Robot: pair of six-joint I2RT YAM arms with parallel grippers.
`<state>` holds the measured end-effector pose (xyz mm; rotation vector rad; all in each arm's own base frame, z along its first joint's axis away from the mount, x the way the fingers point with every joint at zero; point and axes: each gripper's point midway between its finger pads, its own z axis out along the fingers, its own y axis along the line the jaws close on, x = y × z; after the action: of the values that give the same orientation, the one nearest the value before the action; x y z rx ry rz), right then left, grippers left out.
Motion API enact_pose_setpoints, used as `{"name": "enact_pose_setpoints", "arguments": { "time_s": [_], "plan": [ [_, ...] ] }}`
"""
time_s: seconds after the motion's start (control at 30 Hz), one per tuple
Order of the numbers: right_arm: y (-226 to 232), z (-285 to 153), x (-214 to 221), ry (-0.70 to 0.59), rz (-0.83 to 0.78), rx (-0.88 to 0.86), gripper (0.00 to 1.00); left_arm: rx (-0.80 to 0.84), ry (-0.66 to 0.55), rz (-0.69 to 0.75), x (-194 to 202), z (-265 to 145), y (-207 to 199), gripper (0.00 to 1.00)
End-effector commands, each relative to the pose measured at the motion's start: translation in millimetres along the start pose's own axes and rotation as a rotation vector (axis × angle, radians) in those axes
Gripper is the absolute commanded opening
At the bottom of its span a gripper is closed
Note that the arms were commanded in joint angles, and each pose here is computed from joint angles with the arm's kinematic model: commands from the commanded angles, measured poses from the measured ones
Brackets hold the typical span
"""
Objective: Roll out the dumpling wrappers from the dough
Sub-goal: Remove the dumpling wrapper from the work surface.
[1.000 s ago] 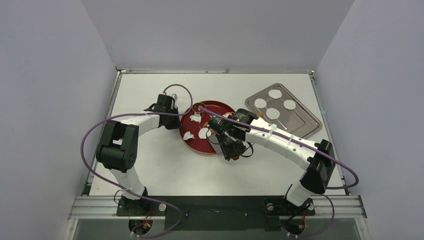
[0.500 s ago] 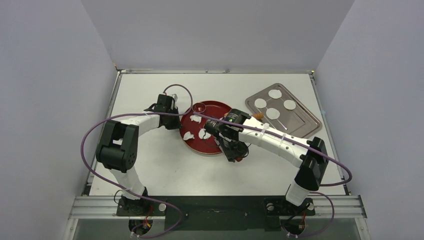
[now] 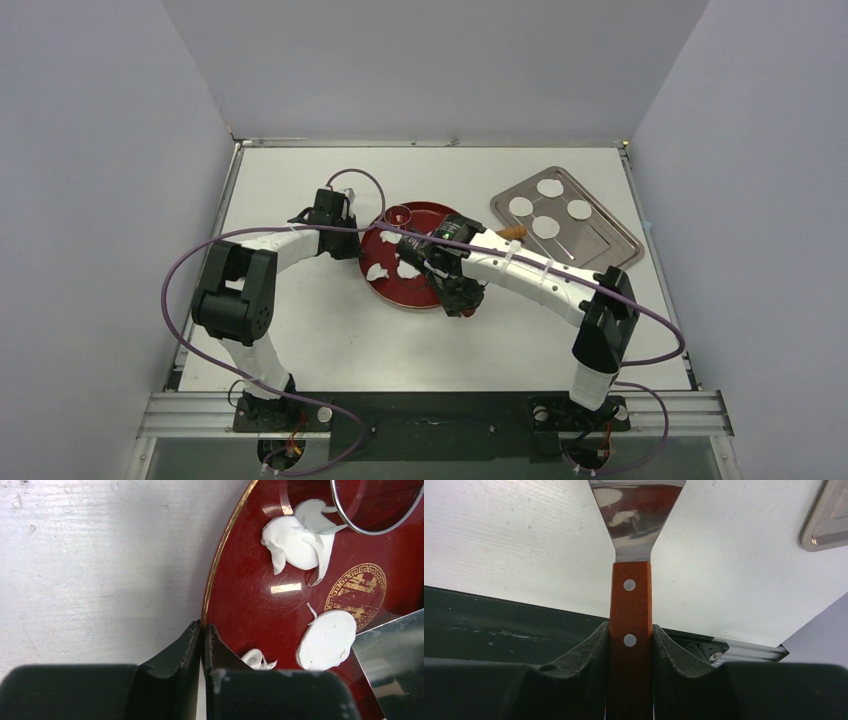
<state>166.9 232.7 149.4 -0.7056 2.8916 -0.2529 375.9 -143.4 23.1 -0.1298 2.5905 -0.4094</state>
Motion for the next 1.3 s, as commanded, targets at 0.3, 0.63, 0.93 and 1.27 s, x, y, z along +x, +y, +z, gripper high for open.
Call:
{"name": "enact_pose_setpoints", "arguments": {
  "time_s": [0.3,0.63,0.93,1.27],
  "plan": [
    [-1,6,-28,-0.120,0.001,-0.001,0.00,0.058,-0.023,0.016,-5,-12,-15,0.00],
    [0,30,-14,-0.103,-0.072,-0.015,0.00,0.057,-0.024,0.014,-6,-12,-15,0.00],
    [-16,42,-7,-0.093,-0.212,0.047,0.00,0.058,-0.025,0.019,-6,-12,-15,0.00],
    [-30,31,21,-0.009,-0.267,0.095,0.00,0.058,-0.031,0.025,-8,-13,-15,0.00]
  ]
}}
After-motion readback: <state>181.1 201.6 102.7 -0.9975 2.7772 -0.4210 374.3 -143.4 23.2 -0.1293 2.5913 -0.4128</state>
